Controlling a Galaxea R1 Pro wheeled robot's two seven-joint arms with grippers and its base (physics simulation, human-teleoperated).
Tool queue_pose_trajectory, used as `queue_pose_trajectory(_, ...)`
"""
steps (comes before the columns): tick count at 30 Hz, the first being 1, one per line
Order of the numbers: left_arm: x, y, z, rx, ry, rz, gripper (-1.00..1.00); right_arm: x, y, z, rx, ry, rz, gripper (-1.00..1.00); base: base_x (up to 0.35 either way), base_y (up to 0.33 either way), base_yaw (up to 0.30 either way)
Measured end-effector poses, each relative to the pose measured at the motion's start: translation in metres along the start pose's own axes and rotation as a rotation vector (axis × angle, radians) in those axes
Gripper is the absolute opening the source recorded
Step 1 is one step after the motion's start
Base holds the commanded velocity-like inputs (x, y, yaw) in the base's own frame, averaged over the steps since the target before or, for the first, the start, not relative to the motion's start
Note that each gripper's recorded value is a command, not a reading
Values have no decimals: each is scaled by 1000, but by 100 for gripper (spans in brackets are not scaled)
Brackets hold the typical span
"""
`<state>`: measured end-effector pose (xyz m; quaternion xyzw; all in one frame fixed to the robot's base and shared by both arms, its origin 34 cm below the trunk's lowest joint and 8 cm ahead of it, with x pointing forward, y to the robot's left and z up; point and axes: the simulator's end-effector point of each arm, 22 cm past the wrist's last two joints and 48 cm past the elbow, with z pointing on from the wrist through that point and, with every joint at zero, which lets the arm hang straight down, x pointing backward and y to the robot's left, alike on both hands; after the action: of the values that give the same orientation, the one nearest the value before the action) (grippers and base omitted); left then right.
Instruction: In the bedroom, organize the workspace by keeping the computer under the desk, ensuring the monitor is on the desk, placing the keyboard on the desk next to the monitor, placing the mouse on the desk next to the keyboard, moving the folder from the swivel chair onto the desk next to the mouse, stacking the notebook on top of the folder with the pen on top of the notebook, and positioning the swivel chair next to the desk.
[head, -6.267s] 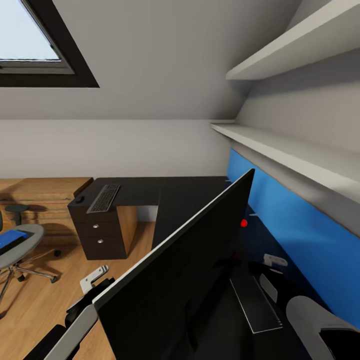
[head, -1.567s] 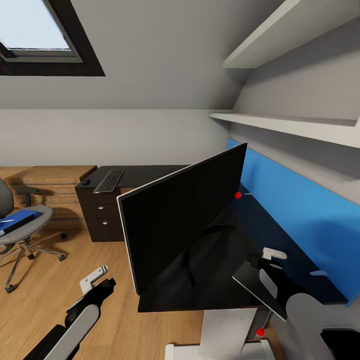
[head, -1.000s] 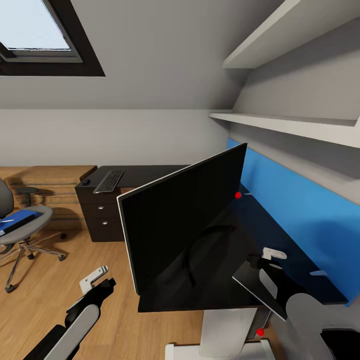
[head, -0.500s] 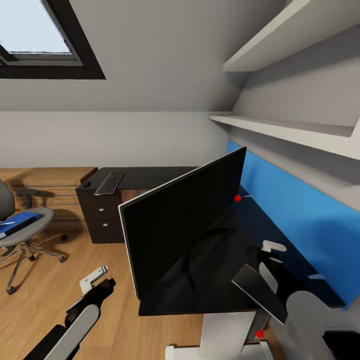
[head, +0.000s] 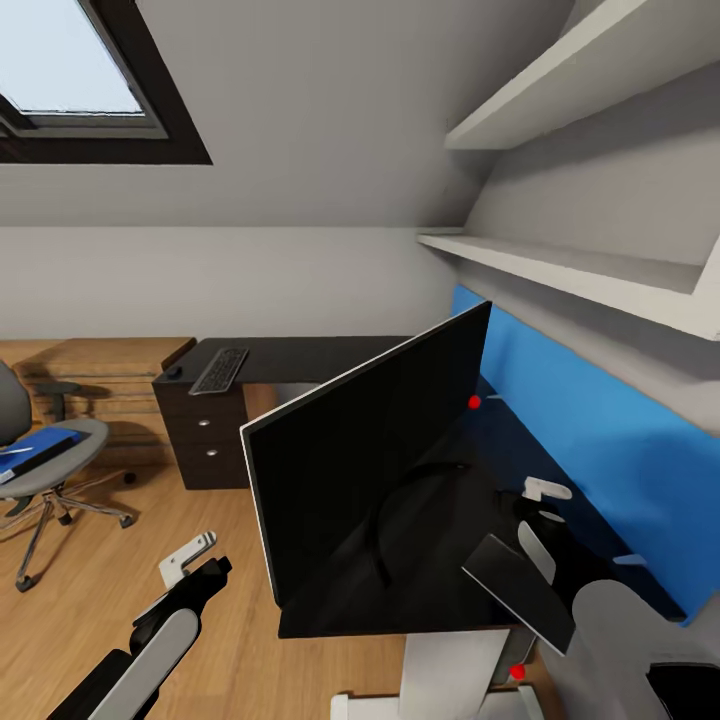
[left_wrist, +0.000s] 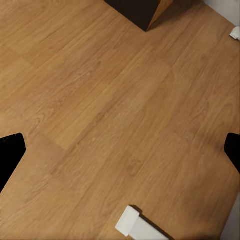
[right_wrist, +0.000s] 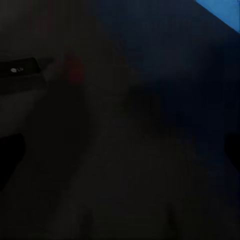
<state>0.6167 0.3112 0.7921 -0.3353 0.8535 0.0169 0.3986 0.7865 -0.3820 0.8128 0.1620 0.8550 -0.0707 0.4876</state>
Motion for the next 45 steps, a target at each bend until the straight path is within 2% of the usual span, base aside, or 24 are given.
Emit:
queue_pose_trajectory(1,0,0,0,0,1,1,100,-19,11,-6,-28,10,-3,100,0,0,0)
queue_pose_trajectory(3,0,0,0,0,1,1,100,-31,18,-12,-48,0,-2,100,0,0,0)
queue_pose_trajectory(6,0,0,0,0,1,1,100,-31,24,-25,-75,-2,3,100,0,0,0)
queue_pose_trajectory(8,0,0,0,0,1,1,100,-19,29,-44,-105,-1,12,100,0,0,0)
queue_pose_trajectory(12,0,0,0,0,1,1,100,-24,29,-69,-101,-26,25,100,0,0,0)
queue_pose_trajectory(16,0,0,0,1,1,2,100,-26,28,-79,-96,-30,59,100,0,0,0)
queue_pose_trajectory(21,0,0,0,2,2,3,100,-27,30,-82,-107,-24,97,100,-13,0,0)
queue_pose_trajectory(25,1,0,0,2,3,3,100,-27,32,-82,-111,-23,106,100,-166,0,0)
queue_pose_trajectory(41,1,-1,1,2,4,2,100,-27,31,-82,-110,-26,116,100,-321,0,0)
queue_pose_trajectory(45,0,-1,0,3,-1,2,100,-28,31,-83,-109,-27,117,100,-117,0,0)
